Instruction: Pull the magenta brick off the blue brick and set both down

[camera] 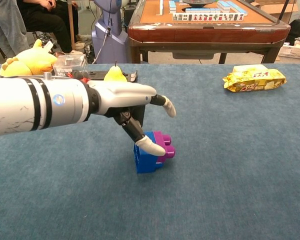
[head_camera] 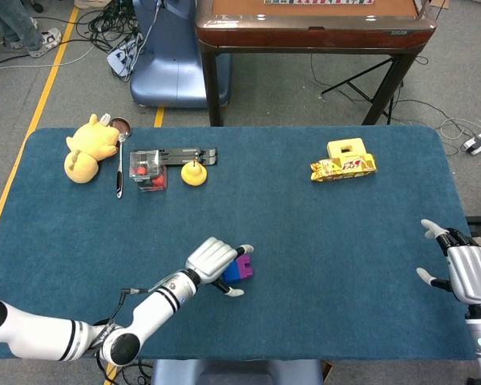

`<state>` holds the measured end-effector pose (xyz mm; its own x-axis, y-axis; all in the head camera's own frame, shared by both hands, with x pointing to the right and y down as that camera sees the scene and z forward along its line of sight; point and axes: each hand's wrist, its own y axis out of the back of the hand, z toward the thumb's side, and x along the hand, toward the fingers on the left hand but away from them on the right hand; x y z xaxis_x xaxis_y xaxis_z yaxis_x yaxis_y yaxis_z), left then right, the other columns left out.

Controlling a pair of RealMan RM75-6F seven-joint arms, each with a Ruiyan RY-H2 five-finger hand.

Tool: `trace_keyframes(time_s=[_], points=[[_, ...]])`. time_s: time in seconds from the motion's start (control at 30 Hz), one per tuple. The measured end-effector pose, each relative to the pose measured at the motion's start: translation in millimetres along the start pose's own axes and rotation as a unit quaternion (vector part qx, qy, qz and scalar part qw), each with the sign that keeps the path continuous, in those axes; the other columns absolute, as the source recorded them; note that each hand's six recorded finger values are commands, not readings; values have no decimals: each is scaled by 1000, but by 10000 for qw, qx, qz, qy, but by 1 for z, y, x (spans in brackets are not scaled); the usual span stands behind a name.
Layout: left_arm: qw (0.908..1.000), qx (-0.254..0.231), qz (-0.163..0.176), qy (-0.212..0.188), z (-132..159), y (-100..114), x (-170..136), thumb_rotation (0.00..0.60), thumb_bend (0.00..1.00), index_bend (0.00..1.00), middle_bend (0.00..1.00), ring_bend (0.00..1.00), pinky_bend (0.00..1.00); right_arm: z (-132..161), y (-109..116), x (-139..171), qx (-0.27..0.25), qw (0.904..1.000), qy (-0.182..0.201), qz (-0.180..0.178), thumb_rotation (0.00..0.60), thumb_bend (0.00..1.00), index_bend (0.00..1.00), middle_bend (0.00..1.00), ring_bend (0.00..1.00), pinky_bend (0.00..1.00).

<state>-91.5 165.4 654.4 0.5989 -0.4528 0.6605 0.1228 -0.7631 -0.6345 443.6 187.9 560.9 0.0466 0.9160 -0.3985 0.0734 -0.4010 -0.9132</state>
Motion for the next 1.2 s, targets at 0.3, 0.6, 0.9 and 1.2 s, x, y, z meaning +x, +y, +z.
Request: trace_keyframes(time_s=[0.3,0.6,0.9,1.2], points=[[9995,253,-134,144,-2,-8,6,342,0,227,999,905,1000,2,4,-1,6,10000,20,-41,600,0,206,360,270,440],[9987,270,-157,407,-8,-10,14,345,0,234,1000,906,1000,1,1,-1,14,10000,13,11,600,0,206,361,271,440],[9975,370,-245,550,-12,-11,14,344,0,239,1000,907,1000,0,-2,-1,-12,10000,13,33,600,0,205,361,271,440],[9953,537,-359,718,-14,-15,17,346,0,240,1000,907,1000,-1,-5,-1,-31,10000,-4,74,600,0,206,361,271,440]])
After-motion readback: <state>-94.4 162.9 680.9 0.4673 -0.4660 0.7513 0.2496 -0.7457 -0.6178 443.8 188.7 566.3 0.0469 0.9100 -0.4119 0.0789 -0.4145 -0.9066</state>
